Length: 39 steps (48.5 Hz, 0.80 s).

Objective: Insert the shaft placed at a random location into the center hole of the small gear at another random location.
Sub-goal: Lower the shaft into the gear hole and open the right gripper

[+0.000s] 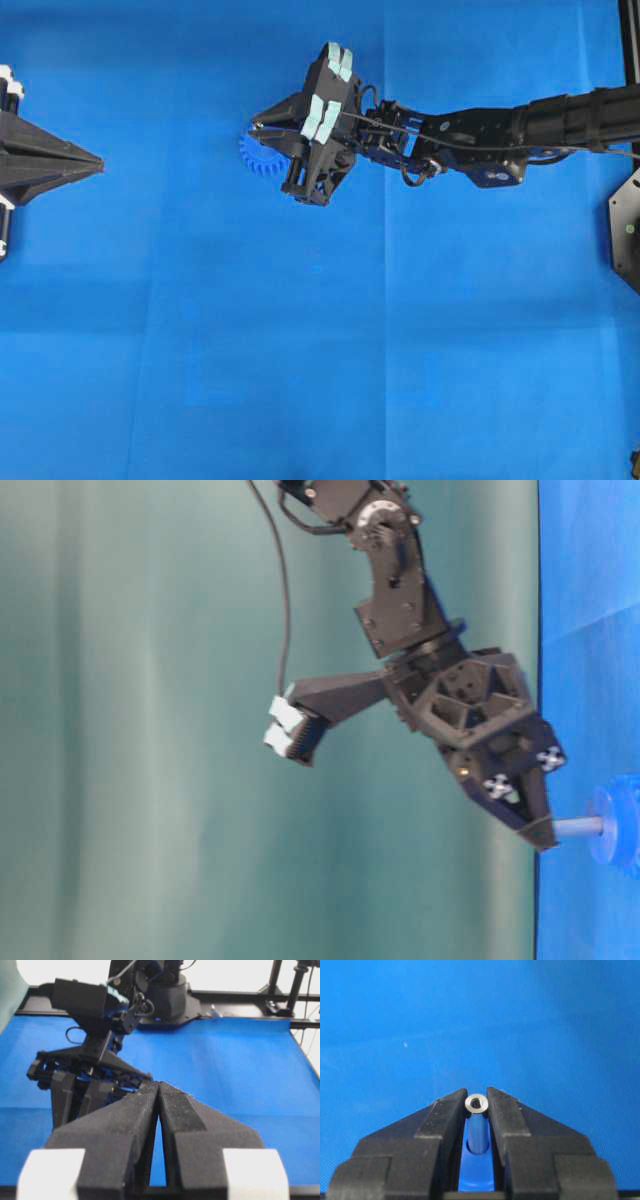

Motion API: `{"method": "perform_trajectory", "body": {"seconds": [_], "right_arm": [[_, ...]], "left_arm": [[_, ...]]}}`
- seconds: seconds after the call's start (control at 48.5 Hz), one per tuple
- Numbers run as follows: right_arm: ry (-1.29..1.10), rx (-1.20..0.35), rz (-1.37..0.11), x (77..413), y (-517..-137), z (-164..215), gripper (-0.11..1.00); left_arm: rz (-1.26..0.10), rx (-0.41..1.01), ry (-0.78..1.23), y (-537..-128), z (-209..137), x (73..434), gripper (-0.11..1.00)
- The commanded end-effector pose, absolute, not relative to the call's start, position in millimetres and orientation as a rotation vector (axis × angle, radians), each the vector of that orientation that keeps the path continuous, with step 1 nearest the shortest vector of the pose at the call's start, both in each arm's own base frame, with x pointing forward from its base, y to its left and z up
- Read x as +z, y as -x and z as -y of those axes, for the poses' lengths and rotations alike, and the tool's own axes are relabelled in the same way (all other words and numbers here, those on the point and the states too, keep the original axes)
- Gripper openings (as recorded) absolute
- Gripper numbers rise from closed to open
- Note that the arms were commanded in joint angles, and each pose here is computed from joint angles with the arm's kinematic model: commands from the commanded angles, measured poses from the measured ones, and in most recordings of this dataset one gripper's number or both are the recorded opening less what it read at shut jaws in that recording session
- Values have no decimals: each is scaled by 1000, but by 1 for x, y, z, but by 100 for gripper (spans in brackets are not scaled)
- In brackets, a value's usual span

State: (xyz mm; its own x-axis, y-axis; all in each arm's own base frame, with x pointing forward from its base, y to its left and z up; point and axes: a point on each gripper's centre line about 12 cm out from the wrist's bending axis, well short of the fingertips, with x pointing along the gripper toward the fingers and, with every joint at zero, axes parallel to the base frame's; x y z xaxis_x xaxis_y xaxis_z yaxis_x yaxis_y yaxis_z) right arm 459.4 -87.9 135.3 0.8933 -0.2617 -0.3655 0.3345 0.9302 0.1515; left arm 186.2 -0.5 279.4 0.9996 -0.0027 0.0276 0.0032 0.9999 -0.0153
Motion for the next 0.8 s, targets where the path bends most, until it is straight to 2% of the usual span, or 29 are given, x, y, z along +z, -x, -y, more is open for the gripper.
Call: {"method": "perform_trajectory", "body": {"seconds": [0.0, 0.783], "right_arm": [[-224, -318, -306, 147, -464, 89, 4], [-242, -333, -357, 122, -462, 87, 4]], "left_arm": [[37, -1, 15, -188, 0, 283, 0], [35, -1, 17, -187, 0, 282, 0]]}}
